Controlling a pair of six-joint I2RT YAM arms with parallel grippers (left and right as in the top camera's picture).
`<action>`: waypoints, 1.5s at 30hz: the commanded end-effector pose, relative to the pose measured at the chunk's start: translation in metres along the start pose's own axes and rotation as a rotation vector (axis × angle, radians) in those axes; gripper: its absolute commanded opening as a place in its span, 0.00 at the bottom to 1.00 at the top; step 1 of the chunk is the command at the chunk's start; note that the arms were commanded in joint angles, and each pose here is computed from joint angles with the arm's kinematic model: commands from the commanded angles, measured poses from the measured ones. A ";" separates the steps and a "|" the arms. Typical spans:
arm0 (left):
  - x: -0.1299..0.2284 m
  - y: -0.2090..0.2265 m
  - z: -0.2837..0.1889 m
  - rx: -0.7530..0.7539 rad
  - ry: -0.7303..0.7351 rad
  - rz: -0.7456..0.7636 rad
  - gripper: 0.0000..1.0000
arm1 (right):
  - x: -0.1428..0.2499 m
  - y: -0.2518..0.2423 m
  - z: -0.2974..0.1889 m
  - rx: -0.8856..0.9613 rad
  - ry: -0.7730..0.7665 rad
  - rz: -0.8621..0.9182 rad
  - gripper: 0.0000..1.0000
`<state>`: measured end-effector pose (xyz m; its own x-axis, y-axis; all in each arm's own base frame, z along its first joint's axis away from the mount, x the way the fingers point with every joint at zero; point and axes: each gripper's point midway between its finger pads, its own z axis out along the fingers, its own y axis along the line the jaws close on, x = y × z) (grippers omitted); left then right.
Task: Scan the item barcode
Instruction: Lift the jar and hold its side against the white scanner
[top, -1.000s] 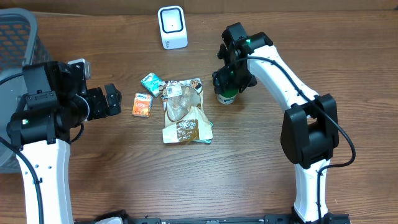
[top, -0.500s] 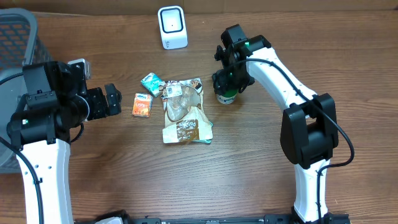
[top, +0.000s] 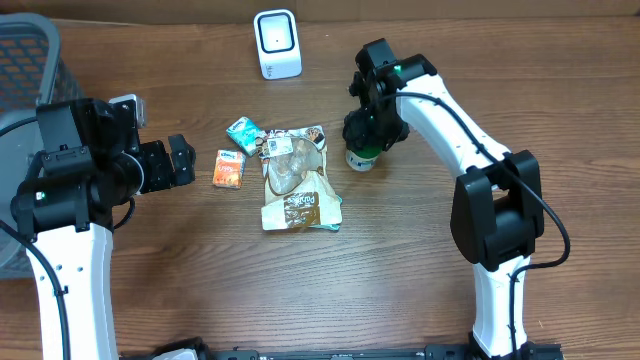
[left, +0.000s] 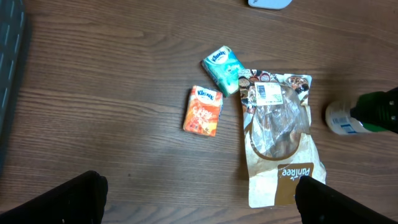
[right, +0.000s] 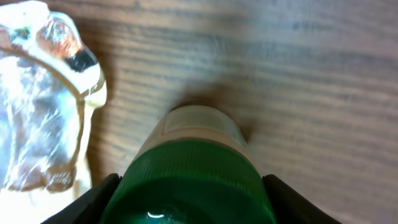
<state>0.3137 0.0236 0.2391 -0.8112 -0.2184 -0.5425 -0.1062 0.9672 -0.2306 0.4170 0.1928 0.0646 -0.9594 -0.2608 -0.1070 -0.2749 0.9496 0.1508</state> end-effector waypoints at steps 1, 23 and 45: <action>-0.004 0.002 -0.003 -0.008 -0.013 0.008 1.00 | -0.025 0.031 -0.046 -0.149 -0.095 0.020 0.47; -0.005 0.002 -0.003 -0.008 -0.014 0.008 1.00 | -0.029 0.112 -0.326 -1.222 -0.316 -0.139 0.42; -0.005 0.002 -0.003 -0.008 -0.014 0.008 1.00 | -0.100 0.055 -0.269 -0.632 -0.563 0.075 0.36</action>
<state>0.3137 0.0236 0.2391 -0.8112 -0.2184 -0.5425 -0.1062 0.9672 -0.2306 0.4682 0.2248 0.3447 -0.9195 0.0730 -0.3862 -0.3028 0.4947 0.8146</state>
